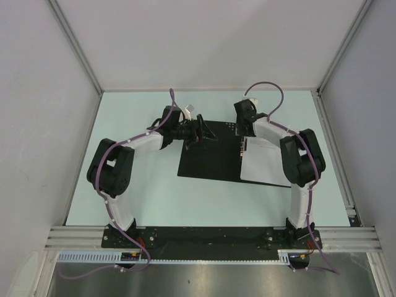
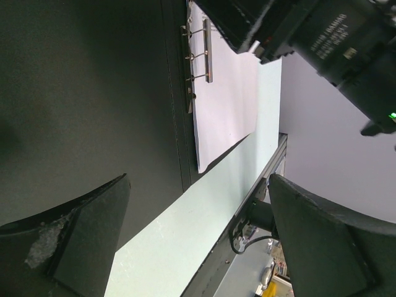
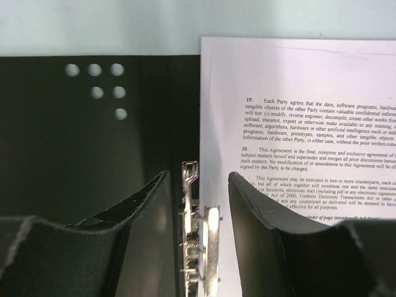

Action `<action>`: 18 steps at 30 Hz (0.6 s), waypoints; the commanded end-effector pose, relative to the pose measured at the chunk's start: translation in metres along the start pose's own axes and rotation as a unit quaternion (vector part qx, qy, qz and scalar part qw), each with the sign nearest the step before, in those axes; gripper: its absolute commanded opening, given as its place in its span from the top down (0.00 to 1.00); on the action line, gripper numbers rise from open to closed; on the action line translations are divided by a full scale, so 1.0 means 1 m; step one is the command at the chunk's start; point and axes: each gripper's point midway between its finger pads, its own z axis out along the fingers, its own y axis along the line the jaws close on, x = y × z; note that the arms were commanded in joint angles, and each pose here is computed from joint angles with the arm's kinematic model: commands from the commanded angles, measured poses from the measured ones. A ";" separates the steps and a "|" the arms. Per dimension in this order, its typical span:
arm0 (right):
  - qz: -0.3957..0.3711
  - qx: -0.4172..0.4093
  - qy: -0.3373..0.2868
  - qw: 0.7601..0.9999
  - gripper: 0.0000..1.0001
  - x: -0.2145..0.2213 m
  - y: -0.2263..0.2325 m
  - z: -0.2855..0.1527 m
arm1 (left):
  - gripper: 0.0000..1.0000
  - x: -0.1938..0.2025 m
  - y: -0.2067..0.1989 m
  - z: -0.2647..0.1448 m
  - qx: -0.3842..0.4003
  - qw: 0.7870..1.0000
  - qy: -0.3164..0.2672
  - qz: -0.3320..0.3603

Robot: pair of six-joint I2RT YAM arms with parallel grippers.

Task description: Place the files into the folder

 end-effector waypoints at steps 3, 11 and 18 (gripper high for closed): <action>0.008 -0.009 -0.012 1.000 0.54 -0.014 0.005 0.015 | 0.00 -0.006 -0.015 -0.009 0.014 1.000 -0.014 0.016; 0.001 -0.014 -0.004 1.000 0.61 -0.010 0.014 0.023 | 0.00 -0.006 -0.014 -0.009 0.014 1.000 -0.013 0.015; -0.001 -0.015 -0.003 1.000 0.80 -0.009 0.017 0.022 | 0.00 -0.007 -0.015 -0.009 0.015 1.000 -0.014 0.015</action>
